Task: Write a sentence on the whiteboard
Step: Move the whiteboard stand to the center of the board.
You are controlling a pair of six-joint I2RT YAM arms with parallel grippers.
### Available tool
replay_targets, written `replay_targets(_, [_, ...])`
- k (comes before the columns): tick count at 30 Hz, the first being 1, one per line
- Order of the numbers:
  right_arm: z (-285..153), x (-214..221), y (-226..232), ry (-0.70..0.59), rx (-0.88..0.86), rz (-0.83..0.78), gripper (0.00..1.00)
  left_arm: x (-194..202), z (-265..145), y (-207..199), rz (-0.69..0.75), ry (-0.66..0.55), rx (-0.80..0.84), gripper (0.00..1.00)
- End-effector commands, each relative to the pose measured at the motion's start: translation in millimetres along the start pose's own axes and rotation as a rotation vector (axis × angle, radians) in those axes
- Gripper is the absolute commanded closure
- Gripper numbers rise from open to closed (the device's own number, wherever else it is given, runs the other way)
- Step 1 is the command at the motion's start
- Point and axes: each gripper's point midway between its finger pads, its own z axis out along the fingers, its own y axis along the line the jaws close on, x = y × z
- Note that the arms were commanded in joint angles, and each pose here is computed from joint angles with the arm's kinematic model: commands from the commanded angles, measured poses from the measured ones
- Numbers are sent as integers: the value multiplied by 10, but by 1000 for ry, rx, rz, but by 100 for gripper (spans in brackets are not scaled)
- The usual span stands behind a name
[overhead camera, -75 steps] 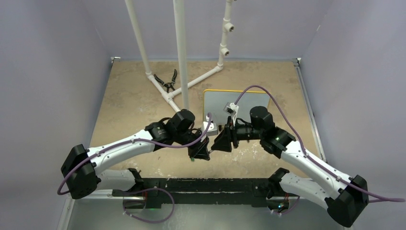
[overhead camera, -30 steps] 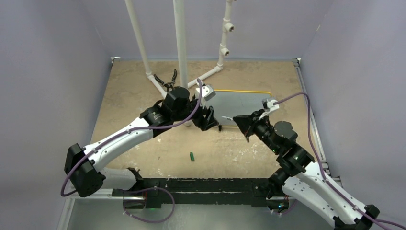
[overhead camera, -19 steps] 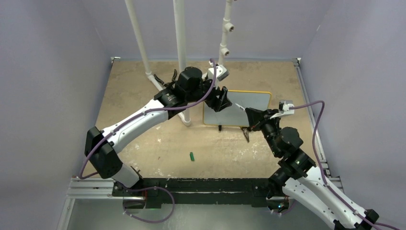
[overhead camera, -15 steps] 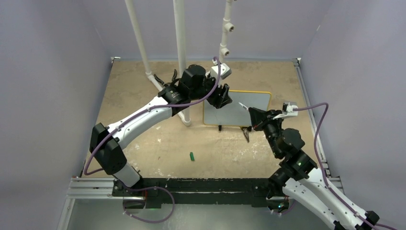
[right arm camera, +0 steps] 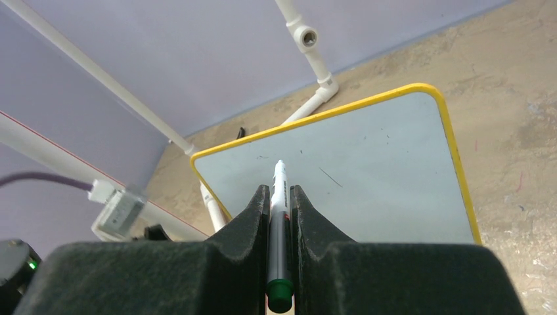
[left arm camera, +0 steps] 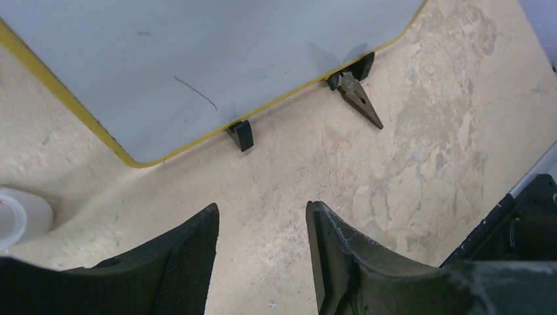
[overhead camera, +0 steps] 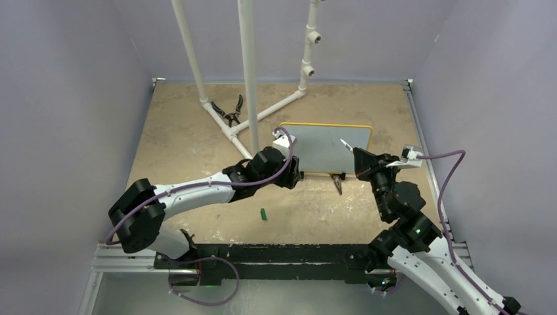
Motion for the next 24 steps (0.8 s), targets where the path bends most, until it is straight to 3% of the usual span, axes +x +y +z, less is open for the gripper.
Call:
replay_targets(1, [-26, -158, 7, -56, 3, 24, 100, -159, 130, -119, -167, -162, -43, 50])
replay_targets(9, [-98, -247, -11, -85, 1, 74, 100, 207, 532, -128, -248, -136, -123, 52])
replay_targets(15, [-121, -296, -14, -93, 3, 67, 100, 358, 736, 34, -232, -143, -220, 58])
replay_targets(24, [-129, -267, -53, -93, 11, 66, 100, 543, 997, 74, -246, -123, -279, 59])
